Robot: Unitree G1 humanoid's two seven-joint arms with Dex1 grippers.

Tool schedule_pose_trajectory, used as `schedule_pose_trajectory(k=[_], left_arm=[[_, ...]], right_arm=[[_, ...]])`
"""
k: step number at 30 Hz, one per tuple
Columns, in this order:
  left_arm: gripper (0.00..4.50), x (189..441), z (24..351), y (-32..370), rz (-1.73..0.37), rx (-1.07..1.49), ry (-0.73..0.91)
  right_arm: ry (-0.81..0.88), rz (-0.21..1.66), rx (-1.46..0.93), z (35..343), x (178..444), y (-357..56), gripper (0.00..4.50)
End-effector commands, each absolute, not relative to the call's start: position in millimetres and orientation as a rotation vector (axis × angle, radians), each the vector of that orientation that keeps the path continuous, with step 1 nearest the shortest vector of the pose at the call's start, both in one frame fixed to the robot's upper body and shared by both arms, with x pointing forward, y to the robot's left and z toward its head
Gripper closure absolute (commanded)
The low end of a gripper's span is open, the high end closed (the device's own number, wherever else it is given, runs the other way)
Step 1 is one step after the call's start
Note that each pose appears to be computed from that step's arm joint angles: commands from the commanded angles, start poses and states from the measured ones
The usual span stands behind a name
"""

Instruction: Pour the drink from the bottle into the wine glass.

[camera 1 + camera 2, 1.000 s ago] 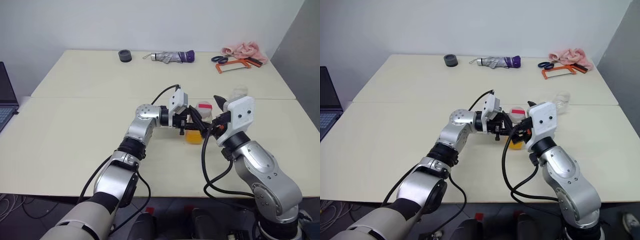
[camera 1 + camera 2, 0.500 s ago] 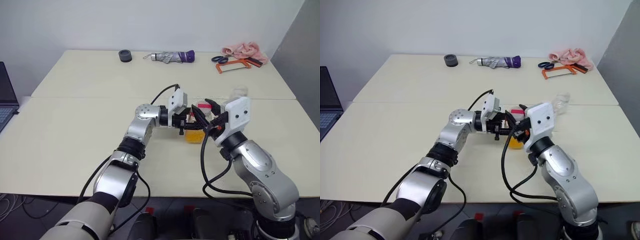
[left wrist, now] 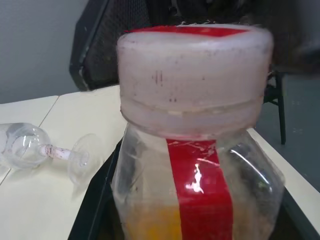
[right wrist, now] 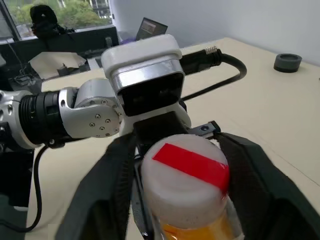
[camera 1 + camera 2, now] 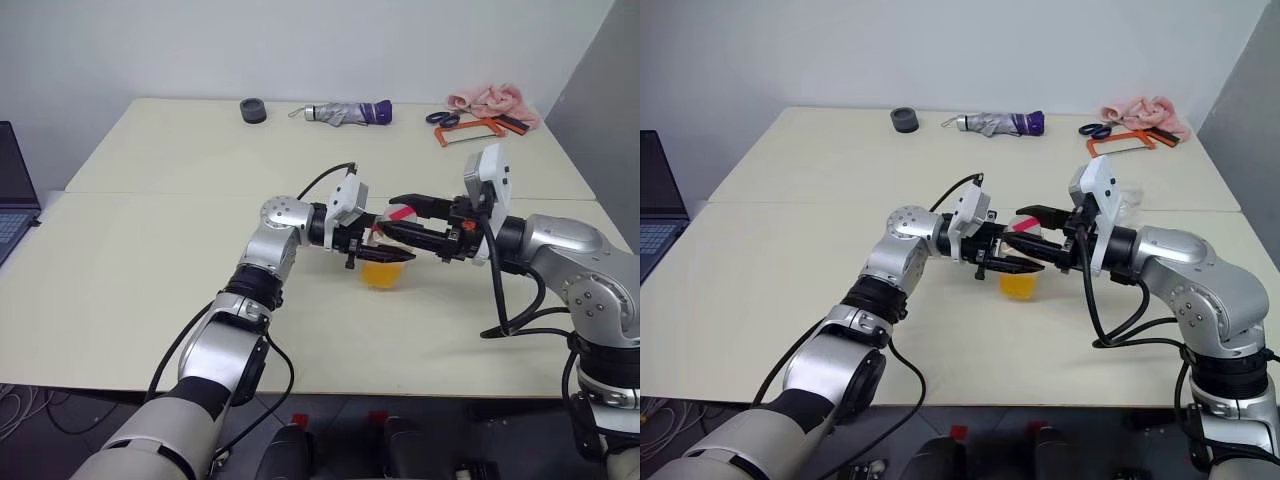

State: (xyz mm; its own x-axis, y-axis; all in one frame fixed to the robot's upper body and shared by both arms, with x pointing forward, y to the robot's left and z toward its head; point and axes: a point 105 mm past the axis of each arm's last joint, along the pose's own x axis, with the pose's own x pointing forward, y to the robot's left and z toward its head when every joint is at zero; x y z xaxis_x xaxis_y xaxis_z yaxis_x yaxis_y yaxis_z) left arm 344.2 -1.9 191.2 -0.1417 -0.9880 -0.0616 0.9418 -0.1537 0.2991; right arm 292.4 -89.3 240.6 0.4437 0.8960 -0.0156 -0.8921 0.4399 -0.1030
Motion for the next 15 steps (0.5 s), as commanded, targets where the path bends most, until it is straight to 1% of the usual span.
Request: schedule_pose_trajectory(k=[1,2,5,7,12,15], left_arm=[[2.72,343,206,-3,-1.686,0.295,-0.292],[2.72,343,205,-2,-1.683,0.294,-0.292],[2.72,344,204,-1,-1.675,0.293,-0.288],[2.72,345,204,0,-1.67,0.29,-0.285],[2.72,346,203,0,-1.672,0.282,-0.279],[2.72,346,203,-1,-1.677,0.282,-0.276]], right_arm=[[-0.157,1.075,-0.1,259,279,-94,0.55],[-0.164,1.072,-0.099,260,275,-94,0.21],[-0.197,1.042,-0.122,260,261,-92,0.2],[-0.226,0.995,-0.139,261,257,-89,0.2],[-0.269,0.872,-0.224,259,266,-82,0.2],[-0.278,0.846,-0.263,256,272,-79,0.2]])
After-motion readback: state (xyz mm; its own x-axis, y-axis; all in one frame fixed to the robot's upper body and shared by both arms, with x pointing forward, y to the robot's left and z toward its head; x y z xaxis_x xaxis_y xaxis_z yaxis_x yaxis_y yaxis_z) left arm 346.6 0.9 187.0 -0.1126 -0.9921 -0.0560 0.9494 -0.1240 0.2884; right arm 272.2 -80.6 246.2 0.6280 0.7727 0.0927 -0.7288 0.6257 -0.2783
